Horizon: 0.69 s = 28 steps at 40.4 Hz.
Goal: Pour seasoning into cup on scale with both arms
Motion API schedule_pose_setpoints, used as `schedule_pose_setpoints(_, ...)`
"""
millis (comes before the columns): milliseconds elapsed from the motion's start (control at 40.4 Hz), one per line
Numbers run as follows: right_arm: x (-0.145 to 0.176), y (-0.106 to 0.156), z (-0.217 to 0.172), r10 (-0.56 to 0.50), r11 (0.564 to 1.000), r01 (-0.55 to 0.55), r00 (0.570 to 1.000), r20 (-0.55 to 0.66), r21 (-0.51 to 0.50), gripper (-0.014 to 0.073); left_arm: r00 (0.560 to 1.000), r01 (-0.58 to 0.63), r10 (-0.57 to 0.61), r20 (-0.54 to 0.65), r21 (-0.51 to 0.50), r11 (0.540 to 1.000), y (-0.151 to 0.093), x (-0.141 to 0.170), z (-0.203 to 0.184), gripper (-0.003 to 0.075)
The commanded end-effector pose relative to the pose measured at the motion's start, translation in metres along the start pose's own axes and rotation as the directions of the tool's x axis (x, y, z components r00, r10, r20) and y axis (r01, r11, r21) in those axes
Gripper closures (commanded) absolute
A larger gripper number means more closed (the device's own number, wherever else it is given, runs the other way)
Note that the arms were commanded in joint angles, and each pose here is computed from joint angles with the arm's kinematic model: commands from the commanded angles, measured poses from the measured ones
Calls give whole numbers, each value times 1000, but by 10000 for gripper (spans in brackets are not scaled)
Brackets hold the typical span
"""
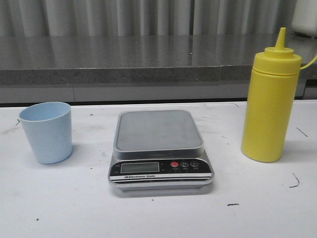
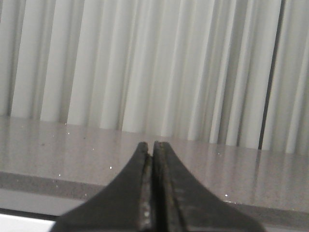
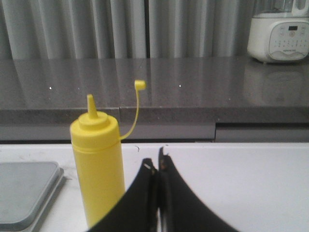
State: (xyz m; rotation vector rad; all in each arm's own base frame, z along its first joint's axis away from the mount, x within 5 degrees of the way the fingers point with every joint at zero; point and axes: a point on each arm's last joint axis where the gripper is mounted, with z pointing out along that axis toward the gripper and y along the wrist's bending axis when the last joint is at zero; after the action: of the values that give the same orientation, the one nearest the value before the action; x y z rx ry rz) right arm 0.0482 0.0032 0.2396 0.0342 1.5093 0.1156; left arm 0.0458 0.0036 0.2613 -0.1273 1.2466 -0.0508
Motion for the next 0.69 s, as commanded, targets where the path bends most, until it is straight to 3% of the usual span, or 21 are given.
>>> schedule_pose_setpoints(0,-38,4,-1,9,1000,-9,999,40,-5,656,999,-41,41,-8,5,999,-4,-28,10,740)
schedule_pose_setpoints(198,-74,8,33,-10,1000,10,989,-150,-1,656,947,-70,60,-317,-18,997,-5,-32,47,740)
schedule_pose_setpoints(322,-76,7,58,-6,1000,8,972,-237,7,656,928,-71,58,-368,-21,997,-5,-31,66,740)
schedule_pose_setpoints(495,-73,7,66,-4,1000,8,964,-268,11,644,925,-62,49,-376,-24,998,-4,-29,71,740)
schedule_pose_setpoints(570,-73,7,66,-7,1000,11,965,-264,11,594,925,-62,49,-376,-24,998,-4,-29,71,739)
schedule_pose_setpoints(669,-73,7,66,-7,1000,11,965,-262,11,435,925,-62,49,-376,-24,998,-4,-29,71,687)
